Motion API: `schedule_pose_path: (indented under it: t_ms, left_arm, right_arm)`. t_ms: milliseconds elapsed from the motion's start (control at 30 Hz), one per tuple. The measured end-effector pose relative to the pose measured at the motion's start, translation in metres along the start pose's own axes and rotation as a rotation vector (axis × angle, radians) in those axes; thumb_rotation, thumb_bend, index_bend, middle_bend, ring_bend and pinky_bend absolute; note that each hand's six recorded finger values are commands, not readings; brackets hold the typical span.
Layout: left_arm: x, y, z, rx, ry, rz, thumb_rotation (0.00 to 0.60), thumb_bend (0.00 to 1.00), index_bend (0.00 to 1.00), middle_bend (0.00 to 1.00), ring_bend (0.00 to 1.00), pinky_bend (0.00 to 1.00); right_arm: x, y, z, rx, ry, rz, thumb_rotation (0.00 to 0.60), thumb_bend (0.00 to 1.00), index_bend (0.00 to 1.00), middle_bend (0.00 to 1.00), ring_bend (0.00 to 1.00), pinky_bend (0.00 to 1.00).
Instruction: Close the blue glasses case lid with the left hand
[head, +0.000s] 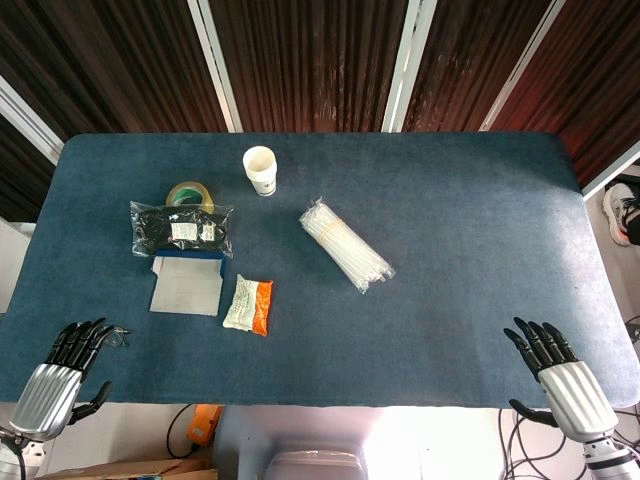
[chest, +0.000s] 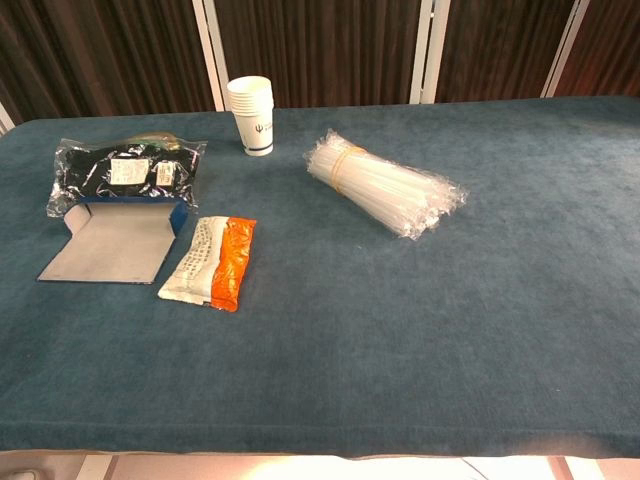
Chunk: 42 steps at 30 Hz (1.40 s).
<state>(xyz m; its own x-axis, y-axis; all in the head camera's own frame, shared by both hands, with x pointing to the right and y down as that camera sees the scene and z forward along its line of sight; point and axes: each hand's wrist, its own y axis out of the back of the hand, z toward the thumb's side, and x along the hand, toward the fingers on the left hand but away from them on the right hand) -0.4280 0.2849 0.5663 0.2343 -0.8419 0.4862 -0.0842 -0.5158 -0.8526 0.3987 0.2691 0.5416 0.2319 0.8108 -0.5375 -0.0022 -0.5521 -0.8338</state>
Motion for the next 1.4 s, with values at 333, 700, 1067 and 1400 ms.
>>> schedule_pose_path:
  t_ms: [333, 700, 1067, 1400]
  left_arm:
    - [0.029, -0.016, -0.015, 0.033, 0.008, -0.061, 0.6, 0.39, 0.02, 0.0, 0.0, 0.01]
    - [0.087, -0.06, -0.08, 0.132, 0.113, -0.214, 0.6, 0.4, 0.23, 0.0, 0.0, 0.0]
    - [0.101, -0.083, -0.107, 0.142, 0.2, -0.269, 0.6, 0.41, 0.37, 0.0, 0.0, 0.0]
    - [0.102, -0.09, -0.118, 0.141, 0.233, -0.29, 0.6, 0.4, 0.5, 0.0, 0.0, 0.01]
  right_arm:
    - [-0.001, -0.001, 0.001, -0.009, 0.005, 0.009, 0.6, 0.27, 0.0, 0.0, 0.0, 0.0]
    - [-0.006, -0.004, 0.009, -0.023, 0.034, 0.024, 0.6, 0.27, 0.0, 0.0, 0.0, 0.0]
    - [-0.006, -0.004, 0.009, -0.021, 0.035, 0.028, 0.6, 0.27, 0.0, 0.0, 0.0, 0.0]
    - [-0.005, -0.004, 0.009, -0.024, 0.036, 0.023, 0.6, 0.27, 0.0, 0.0, 0.0, 0.0]
